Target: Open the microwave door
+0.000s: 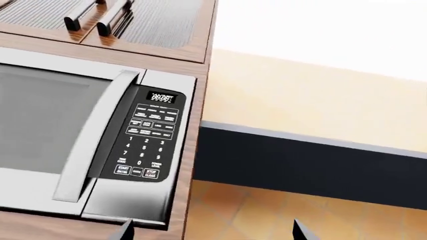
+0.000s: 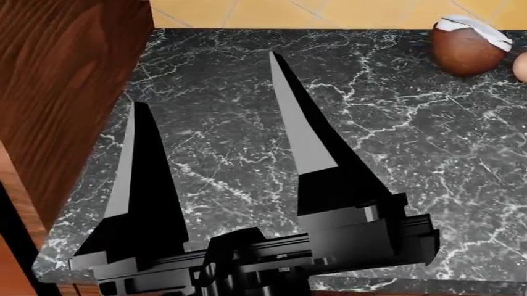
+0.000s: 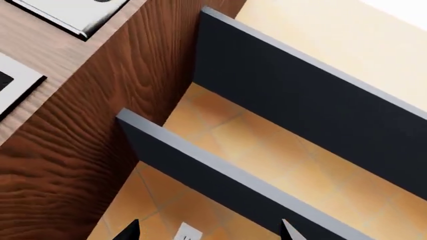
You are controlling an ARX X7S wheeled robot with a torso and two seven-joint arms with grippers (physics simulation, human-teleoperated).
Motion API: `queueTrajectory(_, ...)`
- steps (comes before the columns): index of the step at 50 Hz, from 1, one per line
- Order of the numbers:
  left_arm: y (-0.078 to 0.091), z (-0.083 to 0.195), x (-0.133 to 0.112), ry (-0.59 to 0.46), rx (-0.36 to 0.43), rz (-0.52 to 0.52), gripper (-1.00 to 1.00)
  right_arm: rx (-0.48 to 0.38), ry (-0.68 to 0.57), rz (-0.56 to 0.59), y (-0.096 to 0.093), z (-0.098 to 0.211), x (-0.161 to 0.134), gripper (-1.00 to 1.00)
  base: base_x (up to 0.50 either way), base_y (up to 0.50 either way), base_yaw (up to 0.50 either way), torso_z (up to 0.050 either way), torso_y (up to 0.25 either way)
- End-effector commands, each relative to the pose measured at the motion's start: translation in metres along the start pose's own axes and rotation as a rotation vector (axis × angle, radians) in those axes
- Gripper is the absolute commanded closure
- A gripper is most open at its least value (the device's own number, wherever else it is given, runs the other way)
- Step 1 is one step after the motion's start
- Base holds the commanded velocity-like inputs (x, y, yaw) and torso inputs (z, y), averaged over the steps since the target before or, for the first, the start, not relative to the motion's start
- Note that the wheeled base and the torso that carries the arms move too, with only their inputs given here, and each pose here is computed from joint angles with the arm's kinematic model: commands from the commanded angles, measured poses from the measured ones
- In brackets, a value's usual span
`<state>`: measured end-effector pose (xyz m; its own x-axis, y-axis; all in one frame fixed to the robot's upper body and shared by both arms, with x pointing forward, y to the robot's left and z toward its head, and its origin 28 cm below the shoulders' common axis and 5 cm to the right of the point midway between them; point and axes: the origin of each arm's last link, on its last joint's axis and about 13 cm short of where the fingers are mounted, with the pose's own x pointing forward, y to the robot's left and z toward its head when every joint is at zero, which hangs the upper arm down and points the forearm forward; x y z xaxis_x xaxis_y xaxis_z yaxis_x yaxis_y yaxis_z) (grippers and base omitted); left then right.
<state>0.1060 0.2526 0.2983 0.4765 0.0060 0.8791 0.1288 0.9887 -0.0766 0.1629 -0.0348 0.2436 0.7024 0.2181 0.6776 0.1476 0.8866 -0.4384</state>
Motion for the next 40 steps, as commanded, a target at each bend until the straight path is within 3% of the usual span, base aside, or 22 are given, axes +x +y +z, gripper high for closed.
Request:
queueTrajectory(1, 0.0001, -0.0019, -0.0035, 0.007, 0.005, -0.025, -1.00, 0.005, -0.001, 0.005, 0.0000, -0.0005, -0.0006, -1.00, 0.00, 0.50, 0.00, 0.000, 0.000)
queueTrajectory(32, 0.0002, -0.0048, -0.0090, 0.010, 0.017, -0.047, -1.00, 0.016, -0.003, 0.008, 0.0005, -0.0017, -0.0026, -1.00, 0.00, 0.50, 0.00, 0.000, 0.000)
queueTrajectory(40, 0.0002, -0.0057, -0.0112, 0.013, 0.019, -0.057, -1.00, 0.056, 0.017, 0.011, -0.0005, -0.0066, -0.0027, -1.00, 0.21, 0.09, 0.00, 0.000, 0.000)
